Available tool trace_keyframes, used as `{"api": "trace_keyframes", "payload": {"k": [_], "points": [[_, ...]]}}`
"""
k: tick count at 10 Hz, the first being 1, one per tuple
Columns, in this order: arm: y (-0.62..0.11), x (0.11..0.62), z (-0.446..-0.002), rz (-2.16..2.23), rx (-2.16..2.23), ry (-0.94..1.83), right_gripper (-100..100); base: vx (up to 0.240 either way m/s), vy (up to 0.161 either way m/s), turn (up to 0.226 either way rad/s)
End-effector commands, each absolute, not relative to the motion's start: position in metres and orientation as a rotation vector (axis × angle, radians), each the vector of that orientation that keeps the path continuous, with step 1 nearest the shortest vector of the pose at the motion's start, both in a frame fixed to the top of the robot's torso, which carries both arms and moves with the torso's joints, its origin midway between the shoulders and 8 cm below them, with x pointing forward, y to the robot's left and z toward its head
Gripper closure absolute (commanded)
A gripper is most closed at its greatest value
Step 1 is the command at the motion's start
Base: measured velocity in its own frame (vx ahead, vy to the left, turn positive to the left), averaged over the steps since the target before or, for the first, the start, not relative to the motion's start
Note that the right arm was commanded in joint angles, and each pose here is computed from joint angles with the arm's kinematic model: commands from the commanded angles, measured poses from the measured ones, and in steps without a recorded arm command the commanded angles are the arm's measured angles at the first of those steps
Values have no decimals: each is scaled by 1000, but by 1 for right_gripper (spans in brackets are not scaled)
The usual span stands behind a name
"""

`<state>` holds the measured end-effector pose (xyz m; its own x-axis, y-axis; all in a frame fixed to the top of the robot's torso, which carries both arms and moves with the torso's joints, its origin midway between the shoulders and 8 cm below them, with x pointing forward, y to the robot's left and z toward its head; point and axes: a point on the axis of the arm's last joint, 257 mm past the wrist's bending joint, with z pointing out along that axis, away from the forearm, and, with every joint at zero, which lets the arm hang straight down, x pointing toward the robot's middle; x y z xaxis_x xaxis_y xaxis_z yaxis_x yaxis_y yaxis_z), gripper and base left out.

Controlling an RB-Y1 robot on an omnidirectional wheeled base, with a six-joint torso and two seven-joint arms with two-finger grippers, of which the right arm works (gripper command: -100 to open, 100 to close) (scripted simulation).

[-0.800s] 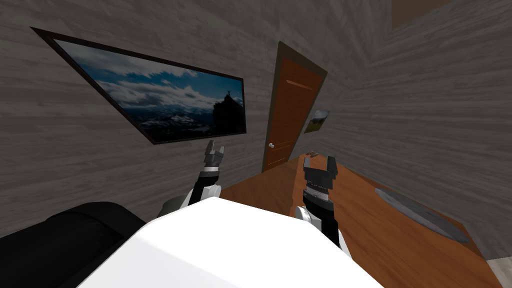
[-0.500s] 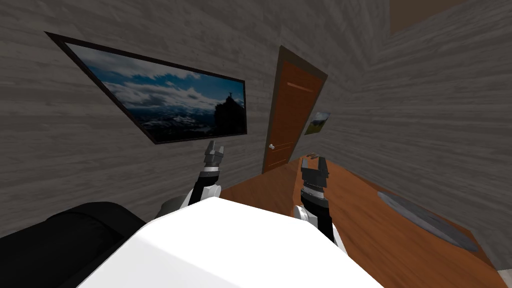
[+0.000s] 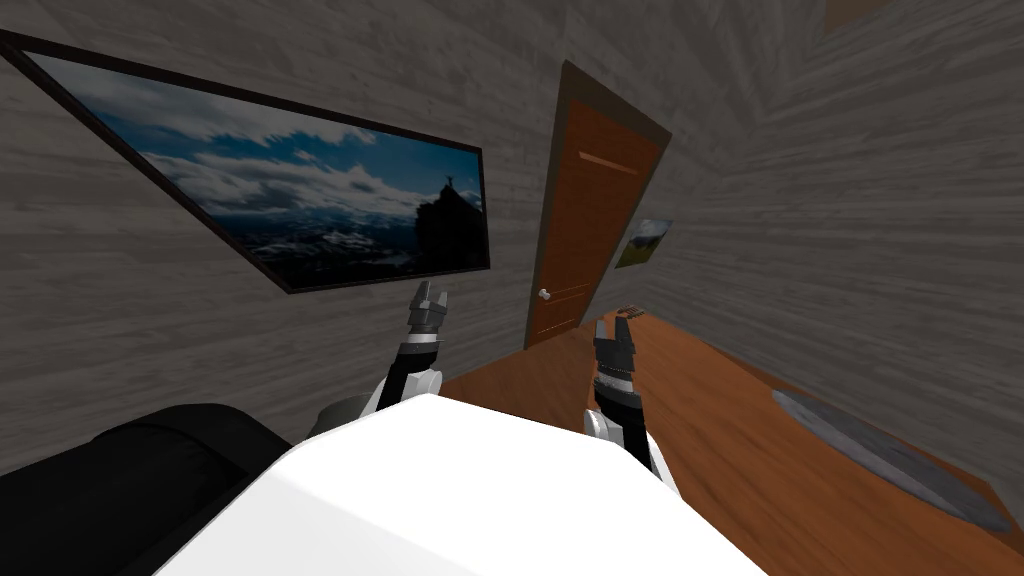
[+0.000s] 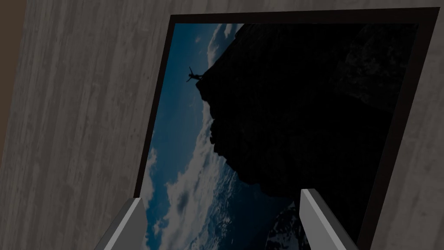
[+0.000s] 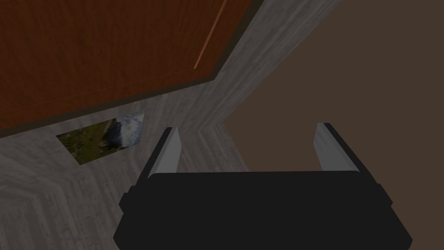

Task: Pull the door open

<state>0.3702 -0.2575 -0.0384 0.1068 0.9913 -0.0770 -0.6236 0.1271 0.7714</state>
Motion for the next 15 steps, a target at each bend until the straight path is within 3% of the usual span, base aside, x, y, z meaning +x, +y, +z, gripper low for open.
{"api": "trace_keyframes", "payload": {"k": [1, 15], "points": [[-256, 376, -50, 1289, 642, 736, -100, 68, -13, 30], [-238, 420, -160, 977, 439, 1041, -100, 82, -25, 38]]}}
